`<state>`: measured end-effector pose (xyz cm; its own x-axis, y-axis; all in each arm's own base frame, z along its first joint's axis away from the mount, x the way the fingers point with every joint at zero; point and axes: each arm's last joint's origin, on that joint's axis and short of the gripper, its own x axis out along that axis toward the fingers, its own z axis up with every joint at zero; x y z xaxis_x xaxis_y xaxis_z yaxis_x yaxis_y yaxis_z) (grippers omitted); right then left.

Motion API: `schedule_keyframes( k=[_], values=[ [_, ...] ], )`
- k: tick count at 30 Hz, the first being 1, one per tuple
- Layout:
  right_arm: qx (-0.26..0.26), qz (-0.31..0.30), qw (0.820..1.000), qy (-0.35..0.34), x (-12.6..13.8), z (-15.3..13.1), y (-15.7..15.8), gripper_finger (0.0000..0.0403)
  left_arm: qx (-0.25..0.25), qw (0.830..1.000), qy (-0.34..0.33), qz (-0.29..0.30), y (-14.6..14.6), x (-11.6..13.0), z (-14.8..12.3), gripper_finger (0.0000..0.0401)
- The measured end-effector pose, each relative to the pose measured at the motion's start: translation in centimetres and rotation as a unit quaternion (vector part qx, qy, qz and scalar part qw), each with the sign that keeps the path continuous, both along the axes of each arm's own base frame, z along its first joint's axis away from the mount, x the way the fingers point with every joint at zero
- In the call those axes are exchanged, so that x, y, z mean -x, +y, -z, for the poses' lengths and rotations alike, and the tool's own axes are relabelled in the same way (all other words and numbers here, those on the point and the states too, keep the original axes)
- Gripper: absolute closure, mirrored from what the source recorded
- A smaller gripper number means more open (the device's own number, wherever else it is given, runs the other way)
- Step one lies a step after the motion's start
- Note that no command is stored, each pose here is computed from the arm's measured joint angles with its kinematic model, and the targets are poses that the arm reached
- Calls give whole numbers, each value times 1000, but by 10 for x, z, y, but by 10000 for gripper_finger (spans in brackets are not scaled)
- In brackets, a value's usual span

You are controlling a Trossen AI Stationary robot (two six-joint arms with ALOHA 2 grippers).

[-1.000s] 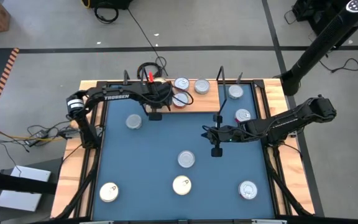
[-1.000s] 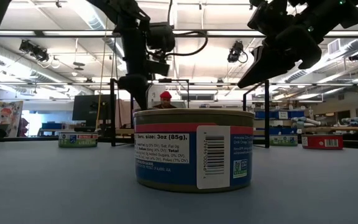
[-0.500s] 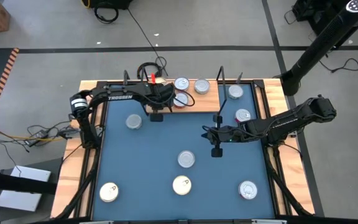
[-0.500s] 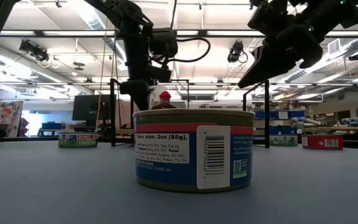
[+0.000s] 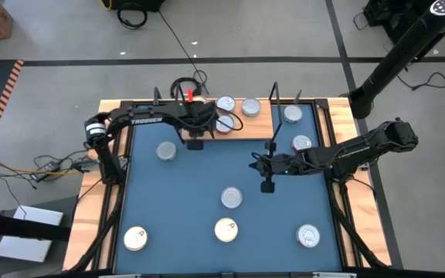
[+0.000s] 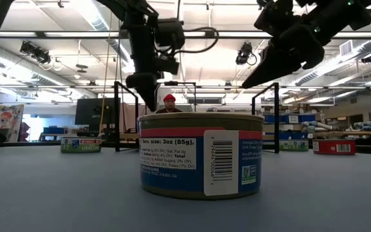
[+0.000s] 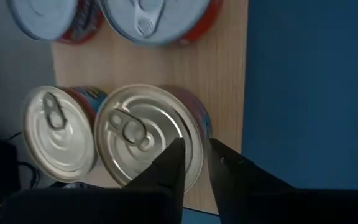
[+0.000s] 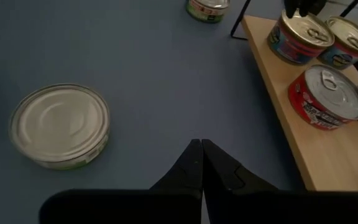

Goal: Stack canned seafood by type on shelf
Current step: Put the top blue tuna can on the shelf, then put the top right white tuna can on the shelf

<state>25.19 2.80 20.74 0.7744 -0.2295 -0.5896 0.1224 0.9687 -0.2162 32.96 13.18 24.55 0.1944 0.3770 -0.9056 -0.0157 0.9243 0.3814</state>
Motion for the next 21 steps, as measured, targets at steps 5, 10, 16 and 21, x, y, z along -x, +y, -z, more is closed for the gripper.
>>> schedule_keyframes(
  k=[5, 10, 16, 21],
  values=[
    [-1, 3, 1000, -5, -1, -1, -1, 393, 7, 999, -42, -6, -6, 1, -14, 299],
    [-7, 1, 1000, -7, 0, -3, -1, 394, 32, 993, -114, 5, -13, 5, -29, 282],
    [-14, 14, 1000, -9, 12, -16, -7, 396, 17, 972, -234, 14, -21, 13, -42, 281],
    [-16, 30, 999, -24, 26, -31, -16, 396, 5, 952, -305, 31, -37, 19, -37, 281]
  ],
)
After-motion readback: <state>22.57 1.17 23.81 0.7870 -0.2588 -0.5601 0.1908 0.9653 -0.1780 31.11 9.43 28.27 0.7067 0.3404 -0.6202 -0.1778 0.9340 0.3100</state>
